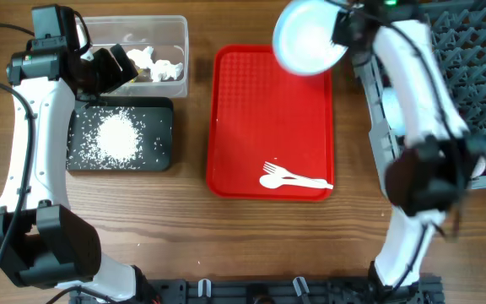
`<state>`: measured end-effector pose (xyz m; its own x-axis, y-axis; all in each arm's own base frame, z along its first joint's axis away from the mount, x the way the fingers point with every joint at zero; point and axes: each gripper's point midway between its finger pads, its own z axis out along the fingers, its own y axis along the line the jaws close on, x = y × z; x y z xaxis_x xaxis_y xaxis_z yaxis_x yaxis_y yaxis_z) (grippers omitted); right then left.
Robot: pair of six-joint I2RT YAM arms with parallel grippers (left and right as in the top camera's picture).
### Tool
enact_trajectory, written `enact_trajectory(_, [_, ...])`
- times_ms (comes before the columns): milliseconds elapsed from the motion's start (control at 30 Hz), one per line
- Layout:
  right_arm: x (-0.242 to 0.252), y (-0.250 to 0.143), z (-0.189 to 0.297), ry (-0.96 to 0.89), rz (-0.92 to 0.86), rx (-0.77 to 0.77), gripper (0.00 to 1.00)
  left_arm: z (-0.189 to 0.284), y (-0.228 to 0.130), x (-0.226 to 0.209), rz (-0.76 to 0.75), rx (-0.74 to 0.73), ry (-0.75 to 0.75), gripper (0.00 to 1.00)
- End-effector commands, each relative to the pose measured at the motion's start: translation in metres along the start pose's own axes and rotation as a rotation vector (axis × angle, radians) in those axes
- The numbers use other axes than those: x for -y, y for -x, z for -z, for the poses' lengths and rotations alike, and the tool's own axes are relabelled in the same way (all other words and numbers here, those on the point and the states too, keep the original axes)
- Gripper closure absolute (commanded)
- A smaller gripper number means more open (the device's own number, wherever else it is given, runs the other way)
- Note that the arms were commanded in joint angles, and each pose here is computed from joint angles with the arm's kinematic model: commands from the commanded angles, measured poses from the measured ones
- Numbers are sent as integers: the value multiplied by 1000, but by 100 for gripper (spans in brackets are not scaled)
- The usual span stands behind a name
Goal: Sort waste into correct bins and load items into the dishwasher rack
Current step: 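Carry the light-blue plate to the rack and stand it upright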
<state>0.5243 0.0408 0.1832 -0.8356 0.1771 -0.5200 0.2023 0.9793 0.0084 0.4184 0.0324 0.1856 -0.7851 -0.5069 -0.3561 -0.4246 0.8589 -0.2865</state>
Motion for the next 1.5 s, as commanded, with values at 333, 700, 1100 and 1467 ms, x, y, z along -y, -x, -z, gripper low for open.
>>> enact_trajectory(333, [173, 97, 202, -721, 19, 512, 96, 2, 2, 1, 11, 4, -6, 0])
enact_trajectory(700, [257, 88, 147, -672, 41, 352, 96, 2, 2, 1, 11, 4, -6, 0])
enact_trajectory(1100, [278, 106, 70, -721, 227, 280, 96, 2, 2, 1, 10, 4, -6, 0])
enact_trajectory(1467, [297, 125, 24, -778, 502, 240, 95, 2, 1, 1, 11, 4, -6, 0])
